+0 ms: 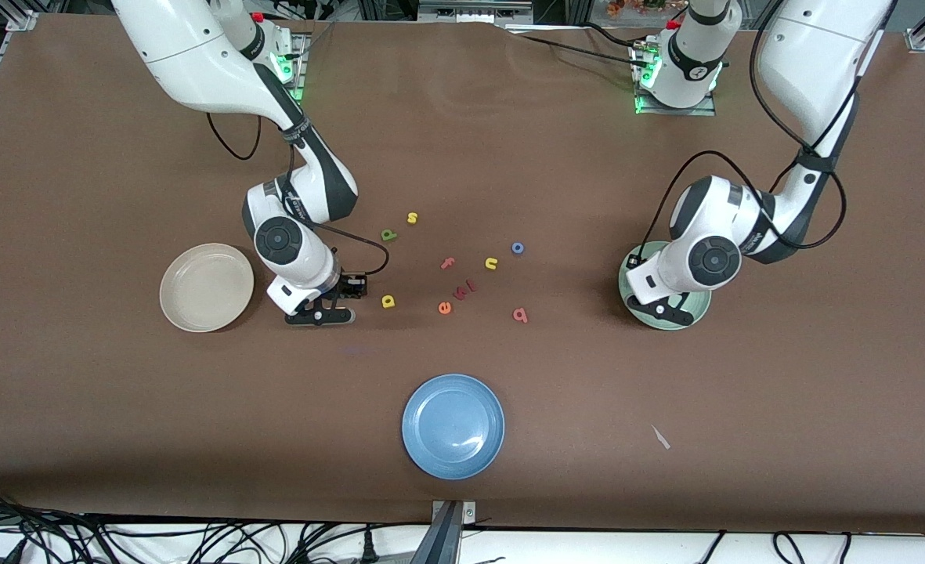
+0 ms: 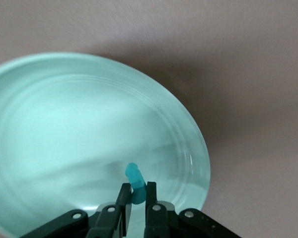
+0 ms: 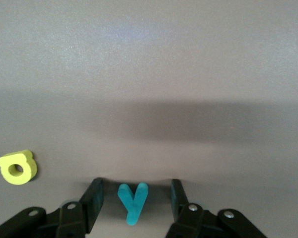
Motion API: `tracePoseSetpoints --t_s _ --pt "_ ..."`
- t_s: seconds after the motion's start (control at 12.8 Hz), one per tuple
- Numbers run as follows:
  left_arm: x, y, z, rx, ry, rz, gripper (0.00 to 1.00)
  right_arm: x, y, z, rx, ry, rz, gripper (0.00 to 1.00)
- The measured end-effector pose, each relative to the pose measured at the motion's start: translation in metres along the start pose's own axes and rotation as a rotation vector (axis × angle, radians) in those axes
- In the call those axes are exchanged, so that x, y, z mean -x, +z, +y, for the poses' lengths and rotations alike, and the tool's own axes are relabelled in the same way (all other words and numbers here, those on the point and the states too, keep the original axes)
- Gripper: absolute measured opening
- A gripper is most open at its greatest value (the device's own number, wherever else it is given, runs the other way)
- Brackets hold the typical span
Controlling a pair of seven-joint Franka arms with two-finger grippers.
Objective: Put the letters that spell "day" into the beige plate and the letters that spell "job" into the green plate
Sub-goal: 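Release the j on the green plate while the right gripper lifts y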
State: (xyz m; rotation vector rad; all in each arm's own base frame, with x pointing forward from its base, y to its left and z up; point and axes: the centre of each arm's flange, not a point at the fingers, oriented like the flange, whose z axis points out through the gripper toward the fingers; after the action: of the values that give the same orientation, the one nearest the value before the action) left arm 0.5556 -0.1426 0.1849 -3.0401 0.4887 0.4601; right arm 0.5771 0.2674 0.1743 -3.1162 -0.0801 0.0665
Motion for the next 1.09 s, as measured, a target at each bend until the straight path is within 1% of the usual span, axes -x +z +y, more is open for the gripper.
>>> tracePoseSetpoints --t_s 0.08,0.16,0.23,0.31,0.39,0.47,0.62,0.7,0.78,0.86,1.09 --pt "0.001 0.007 0.001 0.003 0.002 -0.002 0.13 0.000 -0.001 0.000 0.000 0.000 0.001 0.56" --pt "0.002 0.009 0.001 0.003 0.003 0.000 0.17 0.000 -0.002 0.000 0.000 0.000 0.002 0.43" --pt "0.001 0.008 0.001 0.003 0.002 0.004 0.28 0.000 -0.002 0.000 -0.001 0.000 0.003 0.35" --pt "0.001 0.006 0.001 0.003 0.002 0.008 0.37 0.000 -0.003 0.000 -0.001 -0.001 0.003 0.35" --pt "0.001 0.004 0.001 0.002 0.002 0.012 0.48 -0.001 -0.004 0.001 0.000 0.001 0.002 0.29" --pt "0.000 0.001 0.001 0.001 0.001 0.017 0.57 -0.001 -0.004 0.001 0.000 0.001 0.001 0.26" --pt "-0.001 -0.009 0.002 -0.002 -0.025 0.031 0.80 -0.001 -0.004 0.001 0.001 0.001 -0.001 0.26" --pt "-0.001 -0.019 0.007 -0.004 -0.052 0.030 0.92 0.000 -0.005 -0.001 0.005 -0.001 -0.014 0.26" --pt "0.000 -0.031 0.016 -0.007 -0.088 0.025 0.99 0.000 -0.007 -0.002 0.008 -0.003 -0.026 0.26" --pt "0.001 -0.045 0.029 -0.006 -0.133 0.021 1.00 -0.002 -0.010 -0.004 0.009 -0.003 -0.032 0.26" --pt "0.002 -0.073 0.079 0.040 -0.330 0.027 1.00 -0.012 -0.033 -0.005 0.017 0.001 -0.046 0.26"
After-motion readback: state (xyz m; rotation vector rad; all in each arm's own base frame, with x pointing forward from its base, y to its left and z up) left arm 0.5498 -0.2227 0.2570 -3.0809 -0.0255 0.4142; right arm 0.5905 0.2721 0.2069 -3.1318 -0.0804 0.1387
